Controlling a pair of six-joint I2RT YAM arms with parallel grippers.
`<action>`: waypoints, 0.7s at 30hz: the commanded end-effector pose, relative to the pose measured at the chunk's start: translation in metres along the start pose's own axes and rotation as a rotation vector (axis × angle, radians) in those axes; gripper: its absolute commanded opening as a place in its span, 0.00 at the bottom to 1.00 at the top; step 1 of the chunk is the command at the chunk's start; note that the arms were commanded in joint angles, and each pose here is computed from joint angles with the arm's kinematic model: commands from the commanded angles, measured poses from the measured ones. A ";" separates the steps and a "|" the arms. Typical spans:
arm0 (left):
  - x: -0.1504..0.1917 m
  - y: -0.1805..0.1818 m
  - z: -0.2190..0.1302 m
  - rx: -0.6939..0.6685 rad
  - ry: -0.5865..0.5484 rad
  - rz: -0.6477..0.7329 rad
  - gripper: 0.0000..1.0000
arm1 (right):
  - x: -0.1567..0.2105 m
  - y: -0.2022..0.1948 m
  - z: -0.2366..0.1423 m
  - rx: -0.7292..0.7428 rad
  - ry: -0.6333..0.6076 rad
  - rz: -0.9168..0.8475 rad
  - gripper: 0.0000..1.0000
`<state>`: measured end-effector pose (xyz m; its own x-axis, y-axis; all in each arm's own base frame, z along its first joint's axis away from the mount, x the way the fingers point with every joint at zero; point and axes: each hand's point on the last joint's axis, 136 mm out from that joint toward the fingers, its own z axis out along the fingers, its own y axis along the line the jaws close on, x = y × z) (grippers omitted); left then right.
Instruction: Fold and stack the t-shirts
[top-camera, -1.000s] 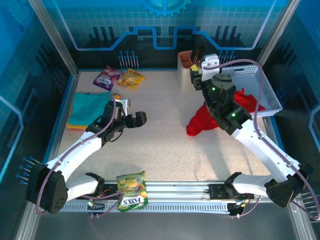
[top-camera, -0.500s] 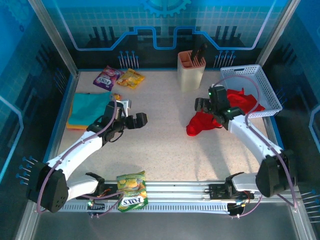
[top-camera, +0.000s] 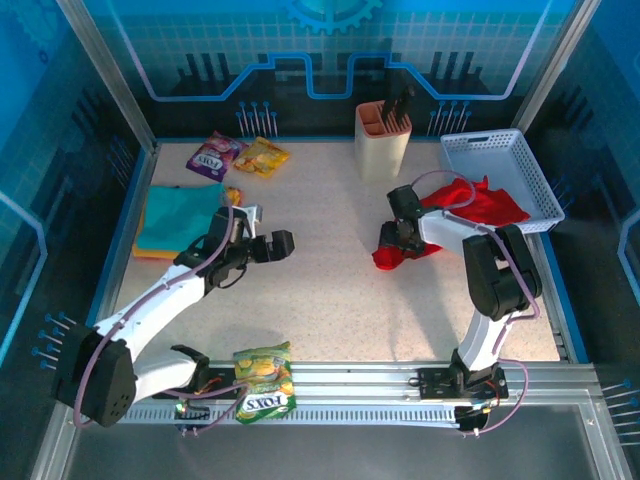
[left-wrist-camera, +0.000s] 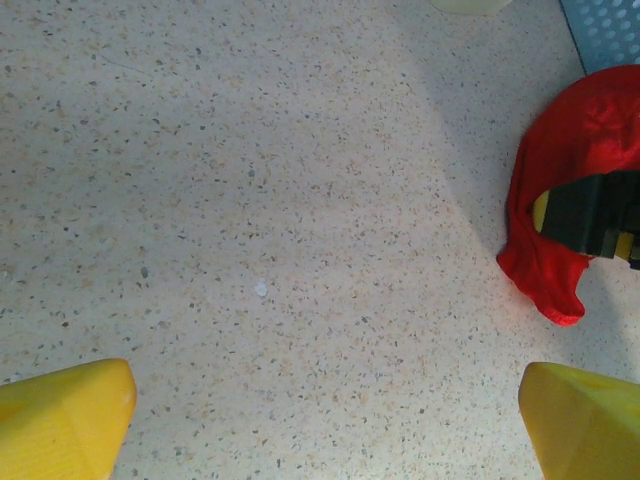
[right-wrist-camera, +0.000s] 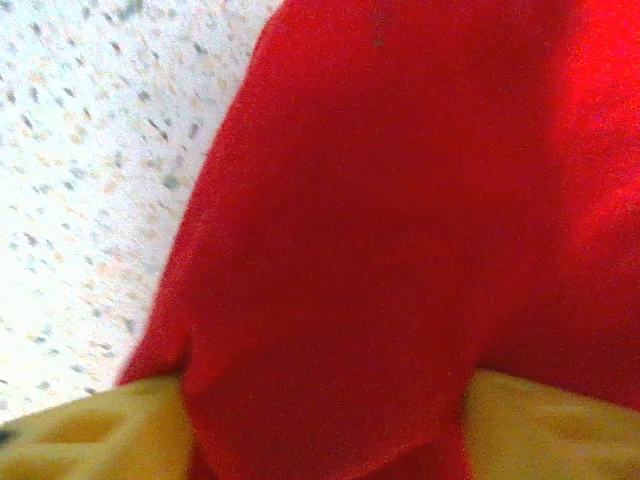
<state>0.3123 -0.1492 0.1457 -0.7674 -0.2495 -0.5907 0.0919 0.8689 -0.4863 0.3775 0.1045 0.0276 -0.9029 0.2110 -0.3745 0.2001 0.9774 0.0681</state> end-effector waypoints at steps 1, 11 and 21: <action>0.006 0.005 -0.005 -0.024 0.003 0.023 0.99 | -0.005 0.005 -0.010 0.025 -0.035 0.007 0.38; 0.004 0.001 -0.001 -0.006 0.004 0.022 0.99 | -0.108 -0.015 -0.204 0.042 -0.631 -0.044 0.00; -0.001 -0.005 0.004 0.020 0.006 0.009 0.99 | -0.124 0.014 -0.391 -0.044 -1.098 -0.187 0.00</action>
<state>0.3123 -0.1472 0.1393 -0.7763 -0.2462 -0.5803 0.0764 0.8771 -0.4743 0.3547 0.0923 0.3879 -0.2206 0.0208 -0.9751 0.0628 0.9980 0.0071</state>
